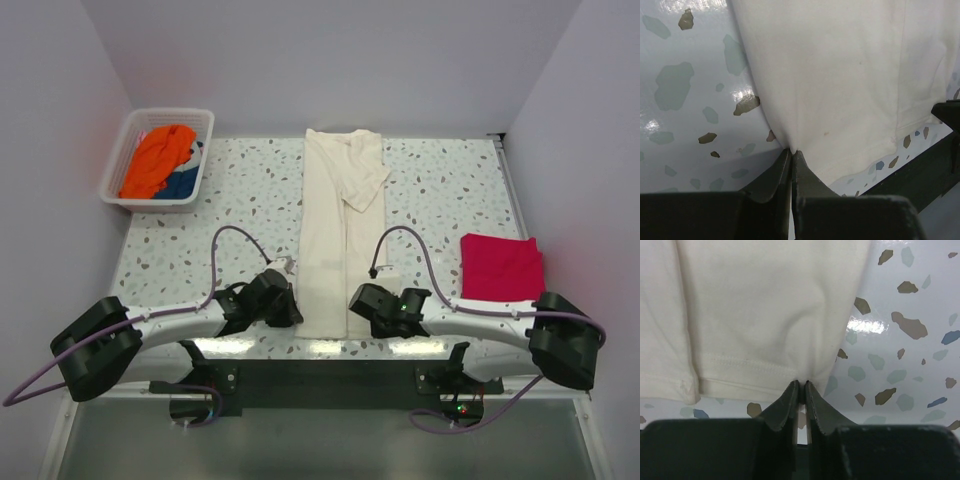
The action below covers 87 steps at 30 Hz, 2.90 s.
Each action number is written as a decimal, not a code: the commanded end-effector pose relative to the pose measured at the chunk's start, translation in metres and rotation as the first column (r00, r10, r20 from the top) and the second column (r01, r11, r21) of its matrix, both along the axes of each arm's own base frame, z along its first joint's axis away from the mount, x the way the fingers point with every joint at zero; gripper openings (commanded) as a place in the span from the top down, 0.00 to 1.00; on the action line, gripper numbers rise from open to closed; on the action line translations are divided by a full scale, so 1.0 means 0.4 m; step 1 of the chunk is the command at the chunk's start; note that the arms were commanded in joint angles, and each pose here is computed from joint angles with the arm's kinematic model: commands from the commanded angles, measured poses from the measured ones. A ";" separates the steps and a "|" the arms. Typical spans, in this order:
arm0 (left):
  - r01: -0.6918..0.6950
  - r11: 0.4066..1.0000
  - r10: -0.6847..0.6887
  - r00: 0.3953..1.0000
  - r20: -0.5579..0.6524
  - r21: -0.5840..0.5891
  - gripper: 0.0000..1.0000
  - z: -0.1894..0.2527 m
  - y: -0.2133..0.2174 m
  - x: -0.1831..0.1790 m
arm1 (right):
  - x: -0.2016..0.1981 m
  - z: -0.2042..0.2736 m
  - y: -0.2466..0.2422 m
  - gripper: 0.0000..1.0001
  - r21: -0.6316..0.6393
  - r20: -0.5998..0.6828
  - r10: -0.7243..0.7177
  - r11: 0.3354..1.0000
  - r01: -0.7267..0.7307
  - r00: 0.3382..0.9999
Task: Fold and stack the t-shirts
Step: Fold the tshirt
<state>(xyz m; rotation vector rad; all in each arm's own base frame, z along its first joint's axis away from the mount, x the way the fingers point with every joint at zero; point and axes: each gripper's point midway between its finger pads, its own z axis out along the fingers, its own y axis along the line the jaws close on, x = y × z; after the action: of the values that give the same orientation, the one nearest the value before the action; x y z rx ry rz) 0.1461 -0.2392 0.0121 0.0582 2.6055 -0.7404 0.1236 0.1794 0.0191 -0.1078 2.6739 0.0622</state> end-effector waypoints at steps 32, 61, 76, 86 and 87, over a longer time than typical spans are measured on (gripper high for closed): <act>-0.005 0.996 0.012 0.996 -0.086 0.085 1.00 -0.065 0.059 -0.055 | 0.009 0.012 -0.018 0.80 -0.015 0.035 -0.021 1.000 0.021 0.999; -0.019 0.995 0.027 0.995 -0.093 0.094 1.00 -0.074 0.070 -0.060 | 0.001 0.052 -0.047 0.89 -0.004 0.049 -0.048 0.999 0.048 0.998; -0.039 0.995 0.049 0.993 -0.107 0.093 1.00 -0.080 0.077 -0.067 | -0.024 0.046 -0.086 0.93 -0.006 0.030 -0.081 0.997 0.081 0.996; -0.049 0.996 0.058 0.992 -0.113 0.080 1.00 -0.073 0.077 -0.070 | -0.039 0.033 -0.099 0.96 -0.007 0.007 -0.091 0.996 0.091 0.996; -0.052 0.996 0.060 0.992 -0.115 0.077 1.00 -0.073 0.077 -0.071 | -0.040 0.034 -0.096 0.95 0.001 0.007 -0.089 0.996 0.089 0.996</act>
<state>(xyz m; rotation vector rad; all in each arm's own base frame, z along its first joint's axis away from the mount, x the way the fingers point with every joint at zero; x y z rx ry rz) 0.1413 -0.2391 0.0118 -0.0379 2.6052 -0.7972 0.1108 0.1487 0.0354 -0.0165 2.6632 0.0627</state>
